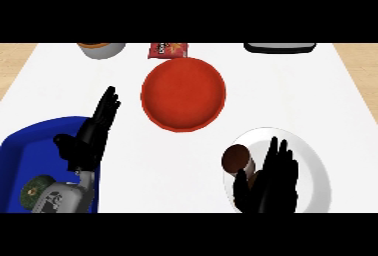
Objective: Pick the sweet potato from the plate and place it in the bowl
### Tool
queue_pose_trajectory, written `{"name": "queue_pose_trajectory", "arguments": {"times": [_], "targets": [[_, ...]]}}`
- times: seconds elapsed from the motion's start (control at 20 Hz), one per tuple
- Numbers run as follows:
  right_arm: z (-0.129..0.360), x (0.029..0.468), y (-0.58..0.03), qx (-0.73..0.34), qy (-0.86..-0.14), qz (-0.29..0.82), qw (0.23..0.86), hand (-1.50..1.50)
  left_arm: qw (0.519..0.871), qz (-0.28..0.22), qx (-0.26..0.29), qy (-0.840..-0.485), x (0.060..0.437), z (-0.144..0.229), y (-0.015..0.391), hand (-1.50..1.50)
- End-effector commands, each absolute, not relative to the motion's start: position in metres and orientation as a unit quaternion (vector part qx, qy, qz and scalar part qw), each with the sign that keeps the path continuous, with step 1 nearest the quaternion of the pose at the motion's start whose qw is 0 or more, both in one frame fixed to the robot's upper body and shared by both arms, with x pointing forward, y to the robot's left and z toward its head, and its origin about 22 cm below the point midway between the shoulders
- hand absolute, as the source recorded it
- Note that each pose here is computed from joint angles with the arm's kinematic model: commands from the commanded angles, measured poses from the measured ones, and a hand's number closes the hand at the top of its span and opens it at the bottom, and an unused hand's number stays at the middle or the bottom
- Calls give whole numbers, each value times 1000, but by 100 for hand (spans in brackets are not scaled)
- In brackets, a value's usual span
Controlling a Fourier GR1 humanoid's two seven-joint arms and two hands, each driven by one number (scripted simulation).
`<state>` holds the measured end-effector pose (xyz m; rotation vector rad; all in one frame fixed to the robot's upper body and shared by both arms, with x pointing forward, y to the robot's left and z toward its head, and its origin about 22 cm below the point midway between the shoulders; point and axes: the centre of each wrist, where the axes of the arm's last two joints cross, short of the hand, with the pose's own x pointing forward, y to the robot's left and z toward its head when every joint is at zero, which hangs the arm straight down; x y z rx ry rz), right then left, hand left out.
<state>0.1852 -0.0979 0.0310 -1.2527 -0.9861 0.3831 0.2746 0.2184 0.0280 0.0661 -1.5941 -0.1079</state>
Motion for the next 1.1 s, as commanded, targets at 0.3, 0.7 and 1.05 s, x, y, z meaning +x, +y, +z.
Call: {"name": "queue_pose_trajectory", "arguments": {"times": [0.3, 0.7, 1.05], "targets": [[14, 187, -106, -543, -390, 54, 742, -150, 693, -57, 25, -718, 276, 26, 221, 0], [-2, 180, -116, -546, -386, 44, 742, -150, 696, -49, 30, -715, 274, 39, 217, 0], [-35, 184, -136, -598, -306, 66, 738, -150, 703, -47, 30, -710, 264, 19, 210, 0]]}}
